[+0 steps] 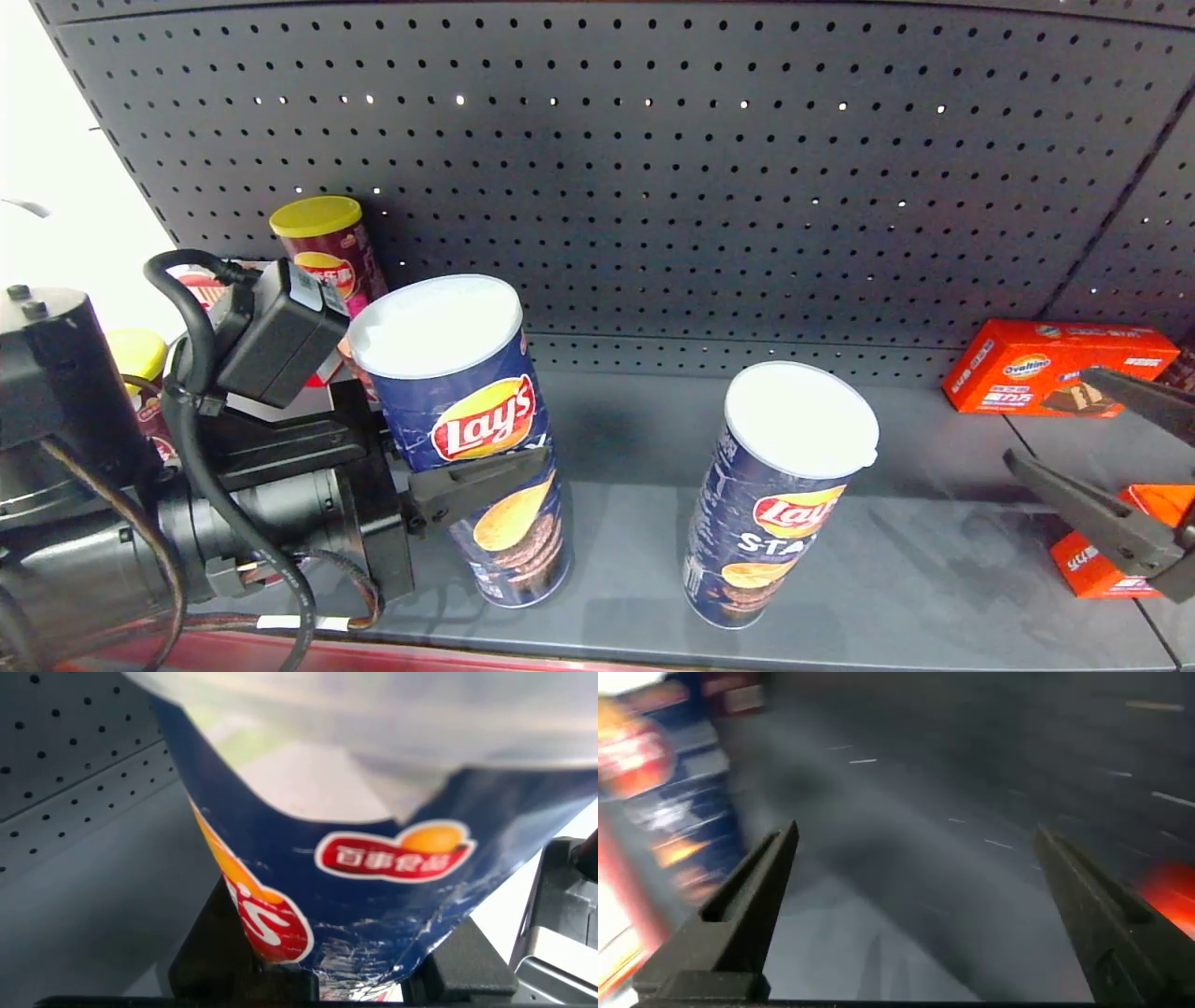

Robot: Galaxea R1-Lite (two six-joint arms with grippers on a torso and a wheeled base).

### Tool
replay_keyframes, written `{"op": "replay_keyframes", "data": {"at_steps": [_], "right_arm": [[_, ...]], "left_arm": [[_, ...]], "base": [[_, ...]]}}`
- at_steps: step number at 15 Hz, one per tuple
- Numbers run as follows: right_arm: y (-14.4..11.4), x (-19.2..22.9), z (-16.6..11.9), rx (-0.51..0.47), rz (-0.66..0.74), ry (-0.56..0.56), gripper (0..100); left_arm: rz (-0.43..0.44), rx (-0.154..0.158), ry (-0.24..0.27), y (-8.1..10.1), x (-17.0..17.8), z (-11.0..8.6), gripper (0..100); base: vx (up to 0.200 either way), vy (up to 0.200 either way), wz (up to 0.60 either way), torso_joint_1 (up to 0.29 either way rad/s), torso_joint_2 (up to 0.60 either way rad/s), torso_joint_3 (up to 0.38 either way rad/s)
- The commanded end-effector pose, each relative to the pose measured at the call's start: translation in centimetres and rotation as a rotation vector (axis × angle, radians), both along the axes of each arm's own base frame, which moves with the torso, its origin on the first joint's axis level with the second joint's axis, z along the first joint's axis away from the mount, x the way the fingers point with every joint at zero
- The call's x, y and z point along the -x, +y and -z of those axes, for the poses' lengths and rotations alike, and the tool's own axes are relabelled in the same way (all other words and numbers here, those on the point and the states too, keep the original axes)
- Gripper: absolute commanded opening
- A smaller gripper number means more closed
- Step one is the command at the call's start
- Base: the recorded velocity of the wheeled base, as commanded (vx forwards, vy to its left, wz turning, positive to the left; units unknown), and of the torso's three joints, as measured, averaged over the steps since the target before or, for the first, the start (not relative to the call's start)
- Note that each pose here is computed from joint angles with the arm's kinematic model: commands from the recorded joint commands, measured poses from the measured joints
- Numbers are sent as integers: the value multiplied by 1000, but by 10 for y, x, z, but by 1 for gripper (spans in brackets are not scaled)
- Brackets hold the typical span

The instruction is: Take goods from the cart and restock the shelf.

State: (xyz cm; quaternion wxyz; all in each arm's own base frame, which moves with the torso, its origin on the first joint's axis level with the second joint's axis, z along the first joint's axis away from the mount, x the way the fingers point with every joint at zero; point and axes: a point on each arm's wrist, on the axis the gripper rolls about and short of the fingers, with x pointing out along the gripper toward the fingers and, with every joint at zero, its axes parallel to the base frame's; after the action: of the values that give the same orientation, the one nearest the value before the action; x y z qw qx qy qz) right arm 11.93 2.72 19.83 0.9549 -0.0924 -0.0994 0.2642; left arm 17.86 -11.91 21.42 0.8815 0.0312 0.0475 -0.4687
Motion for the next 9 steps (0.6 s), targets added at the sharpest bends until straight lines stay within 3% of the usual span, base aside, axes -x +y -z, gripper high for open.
{"op": "replay_keyframes", "data": {"at_steps": [1, 5, 9], "right_arm": [[-11, 40, 6, -59, 166, -45, 100], [-24, 76, 35, -81, 534, 94, 100], [-30, 113, 85, -144, 556, 156, 100]], "left_arm": [[5, -1, 1, 0, 1, 0, 0], [5, 1, -4, -1, 0, -1, 0], [7, 0, -8, -1, 0, -1, 0]], "base": [[0, 0, 0, 0, 0, 0], [0, 0, 0, 0, 0, 0], [0, 0, 0, 0, 0, 0]]}}
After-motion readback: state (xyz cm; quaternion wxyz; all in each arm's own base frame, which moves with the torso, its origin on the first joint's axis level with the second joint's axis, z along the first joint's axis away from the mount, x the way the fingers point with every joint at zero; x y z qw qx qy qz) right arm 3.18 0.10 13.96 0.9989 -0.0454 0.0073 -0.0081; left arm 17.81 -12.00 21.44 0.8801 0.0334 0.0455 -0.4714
